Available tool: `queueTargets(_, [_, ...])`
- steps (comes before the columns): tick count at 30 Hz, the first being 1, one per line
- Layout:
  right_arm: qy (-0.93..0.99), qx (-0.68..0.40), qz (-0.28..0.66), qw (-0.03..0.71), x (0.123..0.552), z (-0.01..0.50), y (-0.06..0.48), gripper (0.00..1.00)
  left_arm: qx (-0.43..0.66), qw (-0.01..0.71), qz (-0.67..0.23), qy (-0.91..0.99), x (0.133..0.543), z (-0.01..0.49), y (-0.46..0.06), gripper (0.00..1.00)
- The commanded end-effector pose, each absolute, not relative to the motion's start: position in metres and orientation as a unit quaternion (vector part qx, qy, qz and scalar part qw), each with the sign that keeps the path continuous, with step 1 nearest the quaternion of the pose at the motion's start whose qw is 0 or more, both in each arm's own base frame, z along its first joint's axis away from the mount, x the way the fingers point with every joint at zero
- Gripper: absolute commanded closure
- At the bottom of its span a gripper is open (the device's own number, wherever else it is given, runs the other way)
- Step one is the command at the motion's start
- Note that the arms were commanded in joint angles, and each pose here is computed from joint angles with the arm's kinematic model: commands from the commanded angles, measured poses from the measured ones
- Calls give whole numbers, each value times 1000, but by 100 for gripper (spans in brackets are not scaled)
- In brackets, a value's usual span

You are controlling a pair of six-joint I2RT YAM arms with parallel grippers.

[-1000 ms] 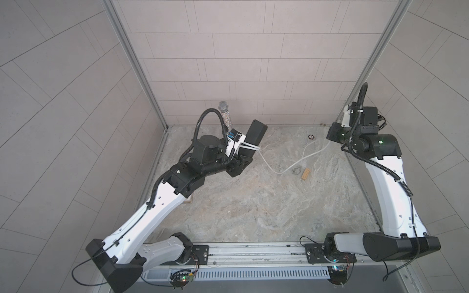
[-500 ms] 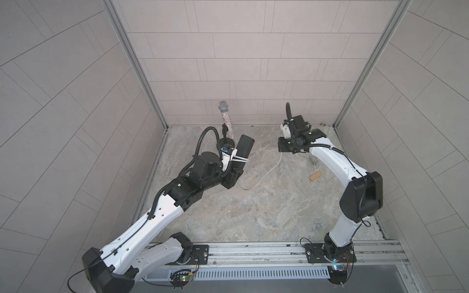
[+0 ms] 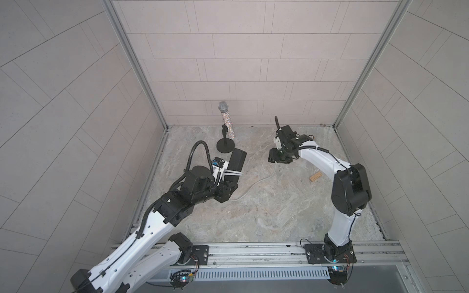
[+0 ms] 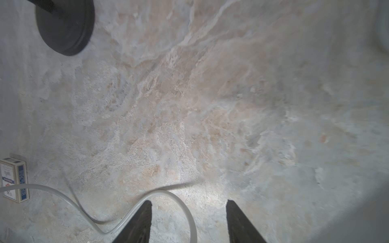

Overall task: Unwrap the cord wrapped around the power strip
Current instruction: Adjust the power cord at the center of the board, then unwrap the power cord from the power strip.

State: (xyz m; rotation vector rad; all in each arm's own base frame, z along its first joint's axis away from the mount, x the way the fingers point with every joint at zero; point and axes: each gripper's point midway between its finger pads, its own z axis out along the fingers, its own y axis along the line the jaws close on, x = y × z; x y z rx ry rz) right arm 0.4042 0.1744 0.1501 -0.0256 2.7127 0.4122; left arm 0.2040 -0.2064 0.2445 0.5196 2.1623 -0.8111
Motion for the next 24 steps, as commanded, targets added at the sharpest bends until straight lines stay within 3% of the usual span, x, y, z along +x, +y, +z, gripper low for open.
queueTargets(1, [964, -27, 117, 237, 376, 194, 151, 41, 210, 405, -402, 793, 203, 294, -230, 100])
queueTargets(4, [964, -35, 94, 247, 350, 204, 134, 41, 211, 407, -452, 765, 200, 316, -243, 100])
queueTargets(7, [943, -75, 148, 288, 326, 217, 149, 42, 221, 407, -504, 729, 193, 342, -254, 100])
queueTargets(12, [841, -188, 279, 424, 291, 256, 213, 41, 232, 400, -568, 681, 185, 384, -267, 100])
queueTargets(17, [703, -244, 369, 557, 266, 289, 265, 31, 219, 385, -631, 637, 182, 418, -276, 100])
queueTargets(24, [607, -296, 432, 597, 266, 313, 319, 27, 198, 371, -662, 621, 185, 426, -279, 100])
